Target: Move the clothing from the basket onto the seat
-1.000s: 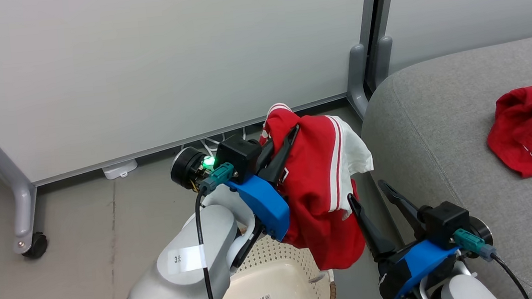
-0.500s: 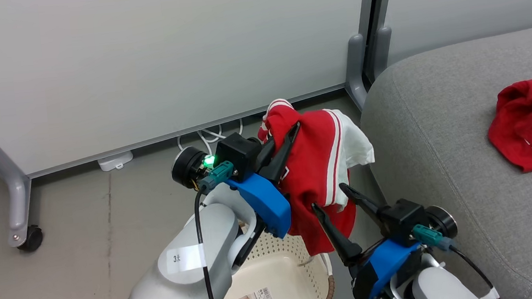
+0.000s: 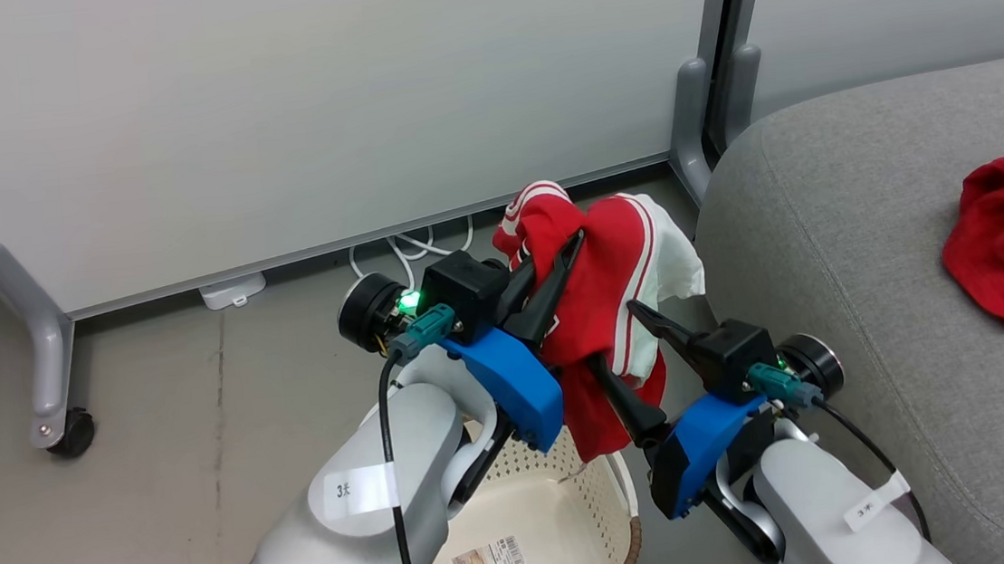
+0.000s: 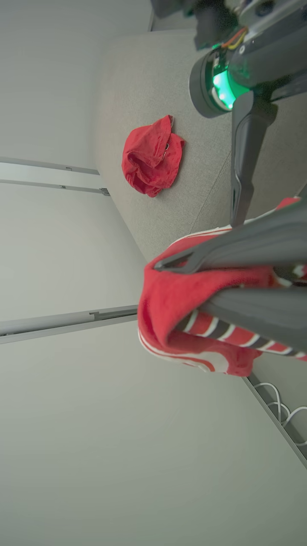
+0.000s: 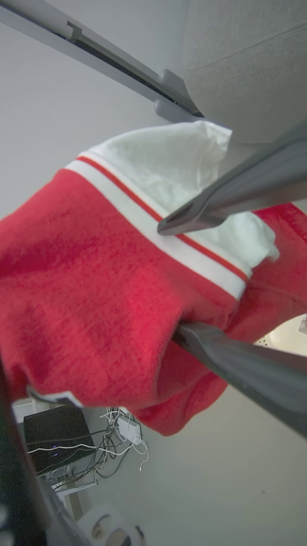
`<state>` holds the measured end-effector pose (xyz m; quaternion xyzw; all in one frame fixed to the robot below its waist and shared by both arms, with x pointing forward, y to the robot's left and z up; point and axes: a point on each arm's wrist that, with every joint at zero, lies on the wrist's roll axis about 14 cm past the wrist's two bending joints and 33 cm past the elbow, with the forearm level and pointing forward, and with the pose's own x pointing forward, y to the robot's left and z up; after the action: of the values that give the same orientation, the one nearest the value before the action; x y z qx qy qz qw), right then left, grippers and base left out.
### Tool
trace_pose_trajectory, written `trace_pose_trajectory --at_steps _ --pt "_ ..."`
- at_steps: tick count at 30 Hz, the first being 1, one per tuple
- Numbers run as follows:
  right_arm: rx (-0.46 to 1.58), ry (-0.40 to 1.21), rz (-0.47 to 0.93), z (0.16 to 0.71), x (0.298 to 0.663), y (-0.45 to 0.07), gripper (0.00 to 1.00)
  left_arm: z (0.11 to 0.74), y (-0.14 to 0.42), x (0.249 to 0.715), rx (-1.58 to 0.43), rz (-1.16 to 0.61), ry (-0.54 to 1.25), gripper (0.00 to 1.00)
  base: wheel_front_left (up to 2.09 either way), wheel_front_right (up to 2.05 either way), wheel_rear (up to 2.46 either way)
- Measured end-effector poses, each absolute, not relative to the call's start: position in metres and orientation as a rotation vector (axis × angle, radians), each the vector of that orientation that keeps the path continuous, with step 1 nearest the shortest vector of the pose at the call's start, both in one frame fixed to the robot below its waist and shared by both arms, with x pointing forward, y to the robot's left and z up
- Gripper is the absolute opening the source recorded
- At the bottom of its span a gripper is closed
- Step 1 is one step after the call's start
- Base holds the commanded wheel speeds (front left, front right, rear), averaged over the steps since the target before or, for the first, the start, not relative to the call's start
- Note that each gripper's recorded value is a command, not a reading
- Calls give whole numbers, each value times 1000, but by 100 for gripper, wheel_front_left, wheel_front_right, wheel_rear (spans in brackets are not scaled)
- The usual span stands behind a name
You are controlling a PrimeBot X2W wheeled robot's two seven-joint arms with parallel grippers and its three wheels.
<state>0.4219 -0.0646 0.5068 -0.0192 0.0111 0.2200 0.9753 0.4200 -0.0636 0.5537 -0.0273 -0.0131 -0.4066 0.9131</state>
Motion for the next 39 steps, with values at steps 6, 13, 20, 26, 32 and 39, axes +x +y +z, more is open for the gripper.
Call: trace_pose_trajectory --at_steps 6,13,20,26,32,39 --pt "-12 0 462 518 434 -58 100 555 -64 419 -61 -842 -28 0 0 0 0" --pt "36 0 470 525 440 -53 36 555 -66 417 -65 -850 -29 0 0 0 0" --pt "53 29 471 518 439 -53 0 556 -67 418 -70 -849 -27 0 0 0 0" --pt "60 25 462 519 439 -56 0 556 -67 420 -70 -846 -29 0 0 0 0" --pt "64 16 459 523 440 -57 0 557 -67 420 -68 -845 -33 43 0 0 0" --pt "69 6 461 526 439 -56 0 558 -65 420 -79 -834 -37 100 0 0 0"
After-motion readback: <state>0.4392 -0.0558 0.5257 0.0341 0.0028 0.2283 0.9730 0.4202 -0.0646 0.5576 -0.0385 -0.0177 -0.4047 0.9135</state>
